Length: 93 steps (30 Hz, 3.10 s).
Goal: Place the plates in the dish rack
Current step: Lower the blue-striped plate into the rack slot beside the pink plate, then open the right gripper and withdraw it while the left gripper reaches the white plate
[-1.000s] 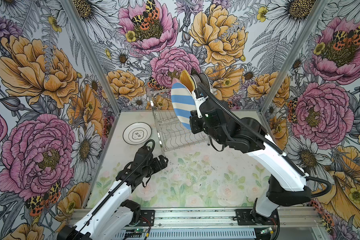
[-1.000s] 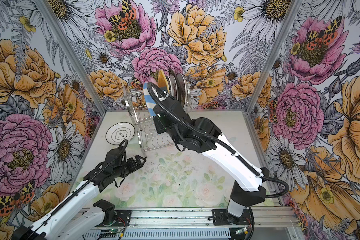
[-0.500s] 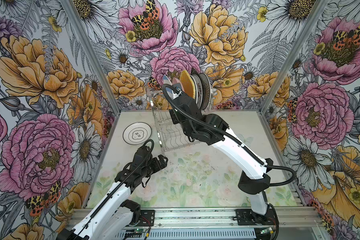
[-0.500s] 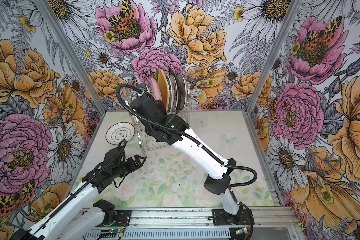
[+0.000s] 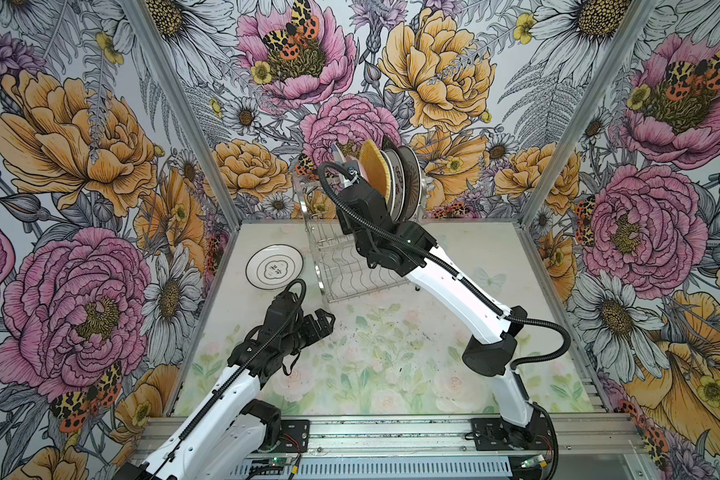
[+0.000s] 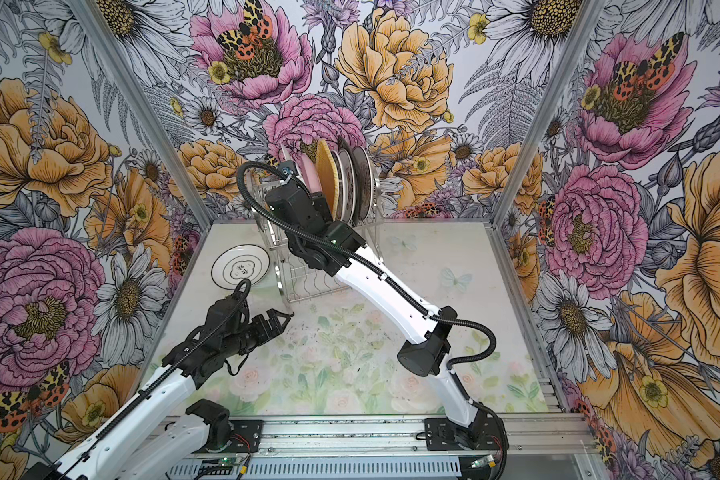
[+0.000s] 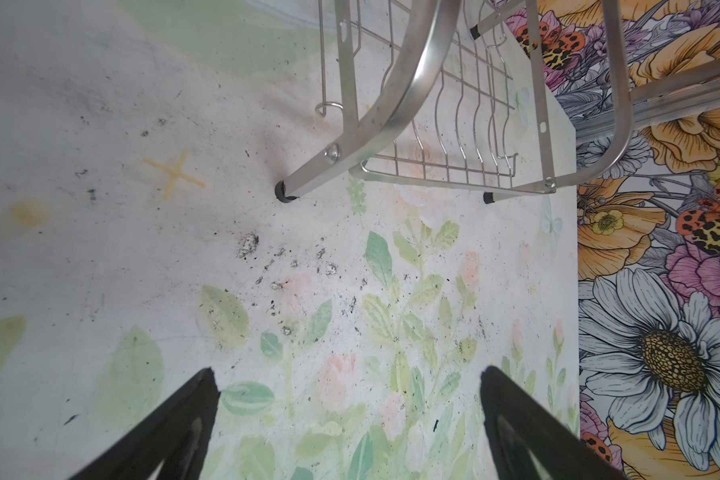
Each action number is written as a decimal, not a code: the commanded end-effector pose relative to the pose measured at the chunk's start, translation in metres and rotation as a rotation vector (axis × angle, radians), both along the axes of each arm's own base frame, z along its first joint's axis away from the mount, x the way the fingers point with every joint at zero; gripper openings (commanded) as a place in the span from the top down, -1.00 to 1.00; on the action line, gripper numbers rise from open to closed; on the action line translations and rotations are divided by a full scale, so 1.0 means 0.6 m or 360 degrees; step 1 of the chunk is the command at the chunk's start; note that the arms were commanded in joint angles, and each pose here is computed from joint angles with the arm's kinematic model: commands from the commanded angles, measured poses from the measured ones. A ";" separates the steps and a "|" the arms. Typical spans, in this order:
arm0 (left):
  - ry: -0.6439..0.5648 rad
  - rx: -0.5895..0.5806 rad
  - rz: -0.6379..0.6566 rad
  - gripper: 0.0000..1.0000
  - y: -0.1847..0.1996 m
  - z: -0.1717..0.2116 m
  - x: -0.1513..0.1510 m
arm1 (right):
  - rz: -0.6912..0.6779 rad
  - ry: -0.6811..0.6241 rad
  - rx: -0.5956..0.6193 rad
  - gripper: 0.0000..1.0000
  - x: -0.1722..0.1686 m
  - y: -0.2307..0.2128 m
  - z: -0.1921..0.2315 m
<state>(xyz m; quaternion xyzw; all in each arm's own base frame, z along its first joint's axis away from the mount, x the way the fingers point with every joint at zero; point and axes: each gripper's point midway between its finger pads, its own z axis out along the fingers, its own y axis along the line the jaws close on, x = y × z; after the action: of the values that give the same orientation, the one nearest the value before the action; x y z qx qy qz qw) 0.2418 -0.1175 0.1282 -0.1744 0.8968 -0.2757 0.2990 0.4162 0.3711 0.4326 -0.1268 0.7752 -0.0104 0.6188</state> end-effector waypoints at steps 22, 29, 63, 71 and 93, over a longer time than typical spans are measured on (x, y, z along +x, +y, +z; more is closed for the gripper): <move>0.0007 0.0033 0.0045 -0.97 0.013 -0.010 -0.001 | 0.0011 0.0018 0.0093 1.00 0.047 0.015 -0.032; 0.0006 0.0025 0.0055 -0.97 0.013 -0.009 0.000 | 0.0014 0.0035 0.0077 0.86 0.044 0.012 -0.037; -0.0018 0.0009 0.0054 -0.97 0.006 0.002 -0.001 | 0.0022 -0.0054 0.0117 0.28 -0.005 -0.037 0.048; -0.0028 0.0020 0.0058 -0.97 0.007 0.007 0.000 | 0.0076 -0.0057 0.0124 0.23 -0.032 -0.033 0.061; -0.0093 0.0280 0.0463 -0.90 0.177 0.071 0.085 | 0.0291 0.0491 0.0292 -0.15 -0.177 -0.125 -0.116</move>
<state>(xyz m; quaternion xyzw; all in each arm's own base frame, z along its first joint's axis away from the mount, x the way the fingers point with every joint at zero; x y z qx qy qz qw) 0.2804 -0.0230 0.1614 -0.2805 0.8731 -0.1770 0.3574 0.3192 0.3026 0.3789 -0.1580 0.8281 0.0966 0.5291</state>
